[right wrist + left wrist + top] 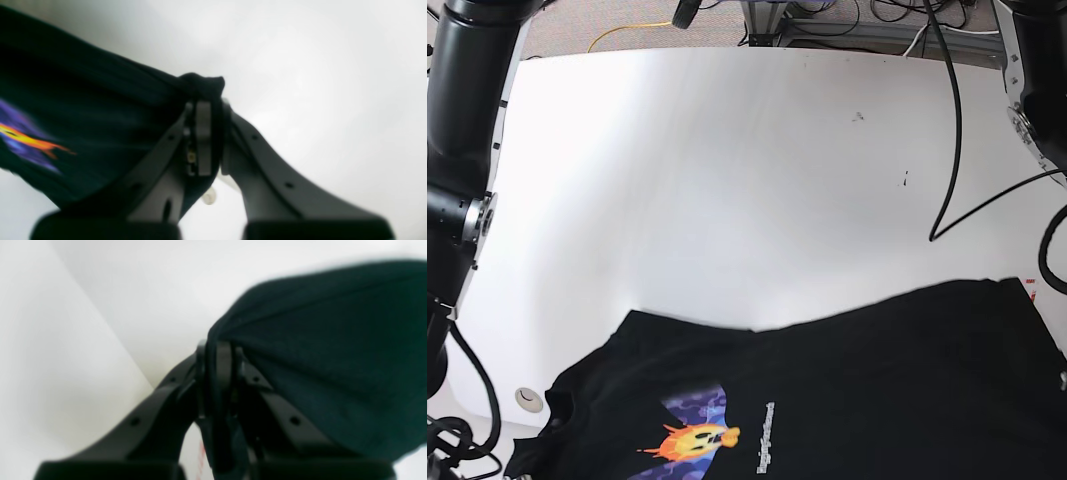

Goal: Fold the T-shirt properly
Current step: 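Lift the shirt high with both grippers and swing it across the table, then lay the shirt flat, dragging it toward the robot with both grippers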

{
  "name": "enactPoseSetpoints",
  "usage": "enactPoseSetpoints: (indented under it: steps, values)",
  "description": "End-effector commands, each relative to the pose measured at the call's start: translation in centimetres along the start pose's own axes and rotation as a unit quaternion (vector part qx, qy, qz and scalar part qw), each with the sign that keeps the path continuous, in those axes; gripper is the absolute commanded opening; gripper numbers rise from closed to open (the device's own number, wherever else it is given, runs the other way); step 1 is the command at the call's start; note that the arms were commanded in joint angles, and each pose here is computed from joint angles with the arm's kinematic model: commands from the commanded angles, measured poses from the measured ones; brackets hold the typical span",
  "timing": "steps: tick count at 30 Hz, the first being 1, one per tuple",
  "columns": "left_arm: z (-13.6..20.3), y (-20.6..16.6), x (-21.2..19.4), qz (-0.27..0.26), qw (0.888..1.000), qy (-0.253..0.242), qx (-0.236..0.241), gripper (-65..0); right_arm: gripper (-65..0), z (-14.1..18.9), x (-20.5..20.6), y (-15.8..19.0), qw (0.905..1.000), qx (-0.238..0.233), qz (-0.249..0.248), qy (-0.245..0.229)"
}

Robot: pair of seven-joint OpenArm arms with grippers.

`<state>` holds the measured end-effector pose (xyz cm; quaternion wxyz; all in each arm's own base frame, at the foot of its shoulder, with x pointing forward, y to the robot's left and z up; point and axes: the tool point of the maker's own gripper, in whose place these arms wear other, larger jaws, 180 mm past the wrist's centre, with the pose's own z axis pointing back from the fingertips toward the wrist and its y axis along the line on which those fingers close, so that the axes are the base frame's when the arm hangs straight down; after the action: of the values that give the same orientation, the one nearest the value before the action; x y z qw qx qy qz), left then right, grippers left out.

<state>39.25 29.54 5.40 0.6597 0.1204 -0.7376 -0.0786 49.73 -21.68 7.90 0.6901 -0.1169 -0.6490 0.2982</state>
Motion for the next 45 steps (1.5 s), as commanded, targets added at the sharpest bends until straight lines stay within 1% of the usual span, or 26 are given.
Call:
enactPoseSetpoints:
  steps: [1, 4, 7, 8, 10, 14, 16, 21, 24, 28, 29, 34, 36, 38, 39, 43, 45]
  values:
    - [0.4, 1.3, 2.7, -0.005, 0.999, -0.038, 0.019, -65.0, -65.0, 1.9, 2.2, -3.0, 0.9989, -0.039, 0.017, -0.02]
    - [0.5, 1.8, 3.0, -0.013, 0.999, -0.038, 0.023, -65.0, -65.0, 2.4, 2.3, -3.4, 0.9985, -0.04, 0.037, -0.01]
    - [0.1, 0.5, 2.9, -0.024, 0.999, -0.033, 0.007, -65.0, -65.0, 2.6, 1.7, -3.0, 0.9979, -0.039, 0.052, 0.007]
    - [0.0, 0.2, 2.4, -0.026, 0.999, -0.027, 0.003, -65.0, -65.0, 2.7, 1.3, -2.9, 0.9977, -0.038, 0.055, 0.011]
    - [-0.1, -0.6, 0.2, -0.026, 1.0, 0.0, -0.007, -65.0, -65.0, 3.4, -0.5, -2.5, 0.997, -0.045, 0.057, 0.025]
    - [0.1, -1.7, -2.6, -0.011, 0.999, 0.027, -0.018, -65.0, -65.0, 3.9, -4.0, -1.2, 0.9974, -0.042, 0.038, 0.043]
    - [0.2, -2.5, -4.4, 0.0, 0.999, 0.046, -0.027, -65.0, -65.0, 3.9, -6.4, 0.1, 0.9972, -0.032, 0.03, 0.061]
    - [1.2, -3.4, -9.0, 0.01, 0.994, 0.1, -0.037, -65.0, -65.0, 4.8, -10.8, 3.6, 0.9954, -0.013, 0.027, 0.091]
    - [1.9, -5.0, -12.0, 0.024, 0.99, 0.132, -0.052, -65.0, -65.0, 5.4, -13.6, 6.4, 0.9944, 0.003, 0.006, 0.105]
    - [3.9, -5.0, -16.1, 0.034, 0.981, 0.183, -0.048, -65.0, -65.0, 7.1, -17.8, 9.6, 0.9898, 0.021, -0.018, 0.14]
    - [4.6, -5.0, -17.2, 0.034, 0.978, 0.199, -0.049, -65.0, -65.0, 7.5, -19.0, 10.8, 0.9877, 0.03, -0.026, 0.151]
    - [7.3, -6.2, -21.8, 0.034, 0.962, 0.264, -0.064, -65.0, -65.0, 9.7, -23.6, 14.2, 0.9771, 0.049, -0.067, 0.196]
    - [9.6, -7.0, -24.6, 0.037, 0.949, 0.305, -0.072, -65.0, -65.0, 11.3, -25.6, 16.0, 0.9707, 0.058, -0.08, 0.219]
    - [11.1, -6.9, -26.2, 0.039, 0.94, 0.331, -0.069, -65.0, -65.0, 12.2, -26.9, 17.1, 0.966, 0.065, -0.091, 0.233]
    - [12.2, -6.9, -27.3, 0.043, 0.934, 0.348, -0.068, -65.0, -65.0, 12.6, -27.6, 17.8, 0.9627, 0.069, -0.099, 0.242]
    - [15.3, -7.8, -30.1, 0.051, 0.915, 0.394, -0.075, -65.0, -65.0, 14.2, -29.7, 20.1, 0.9517, 0.086, -0.121, 0.269]
    - [17.2, -8.0, -31.5, 0.048, 0.902, 0.421, -0.079, -65.0, -65.0, 15.3, -30.9, 20.8, 0.9451, 0.087, -0.133, 0.285]
